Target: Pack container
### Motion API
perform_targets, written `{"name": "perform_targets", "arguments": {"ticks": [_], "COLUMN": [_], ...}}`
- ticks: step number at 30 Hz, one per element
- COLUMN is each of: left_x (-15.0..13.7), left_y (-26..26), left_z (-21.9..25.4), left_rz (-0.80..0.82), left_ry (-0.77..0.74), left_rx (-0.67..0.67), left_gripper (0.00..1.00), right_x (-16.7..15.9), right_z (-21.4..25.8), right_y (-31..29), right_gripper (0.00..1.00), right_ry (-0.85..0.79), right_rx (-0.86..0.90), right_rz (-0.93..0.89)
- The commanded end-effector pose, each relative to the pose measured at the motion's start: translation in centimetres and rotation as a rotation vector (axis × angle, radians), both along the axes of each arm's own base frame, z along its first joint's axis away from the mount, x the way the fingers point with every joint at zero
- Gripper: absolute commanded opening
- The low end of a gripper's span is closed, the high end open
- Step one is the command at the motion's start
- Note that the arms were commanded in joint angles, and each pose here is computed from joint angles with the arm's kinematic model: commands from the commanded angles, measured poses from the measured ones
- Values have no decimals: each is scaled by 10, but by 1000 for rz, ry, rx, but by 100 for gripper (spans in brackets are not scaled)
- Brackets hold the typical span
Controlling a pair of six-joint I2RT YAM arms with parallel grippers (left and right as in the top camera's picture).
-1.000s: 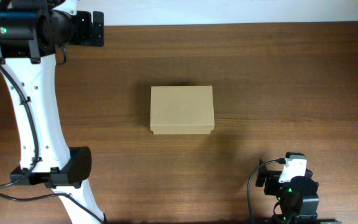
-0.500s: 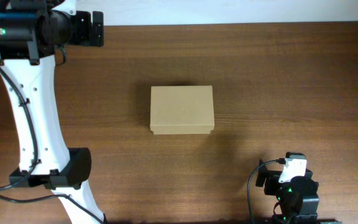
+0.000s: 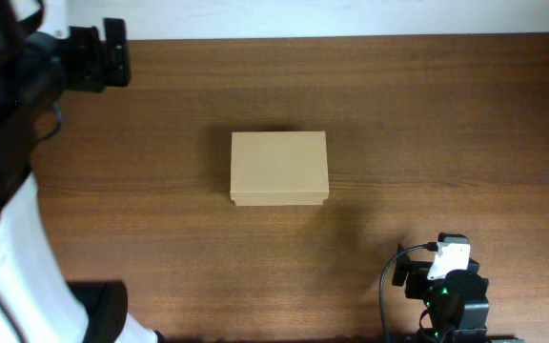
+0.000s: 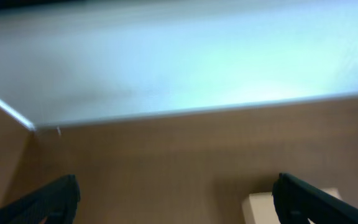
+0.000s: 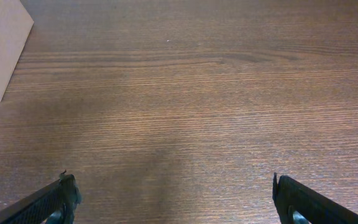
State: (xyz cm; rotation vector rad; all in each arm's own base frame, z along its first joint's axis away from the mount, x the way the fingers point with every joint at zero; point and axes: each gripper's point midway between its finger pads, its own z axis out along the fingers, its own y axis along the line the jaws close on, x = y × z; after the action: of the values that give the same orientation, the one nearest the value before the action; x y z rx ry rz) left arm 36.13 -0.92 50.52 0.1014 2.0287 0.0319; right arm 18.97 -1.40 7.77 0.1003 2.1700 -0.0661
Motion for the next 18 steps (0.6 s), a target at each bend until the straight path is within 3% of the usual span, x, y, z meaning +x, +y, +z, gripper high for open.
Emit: {"name": "perform_targets", "arguments": {"ticks": [1, 9, 18], "left_x": [-32, -61, -78], "left_y": [0, 1, 4], "left_z": [42, 70, 29], "left_rz": [-2, -1, 14], "left_ry": [-147, -297, -371], "left_rx": [6, 2, 4], "left_gripper": [99, 99, 99], "right_x": [0, 0, 0], "right_z": [-3, -3, -3], "right_y": [-4, -4, -4], "right_gripper": [99, 99, 99], "right_ry": [-1, -1, -1], "right_rx": [-5, -5, -5], "right_rz": [-19, -19, -19]}}
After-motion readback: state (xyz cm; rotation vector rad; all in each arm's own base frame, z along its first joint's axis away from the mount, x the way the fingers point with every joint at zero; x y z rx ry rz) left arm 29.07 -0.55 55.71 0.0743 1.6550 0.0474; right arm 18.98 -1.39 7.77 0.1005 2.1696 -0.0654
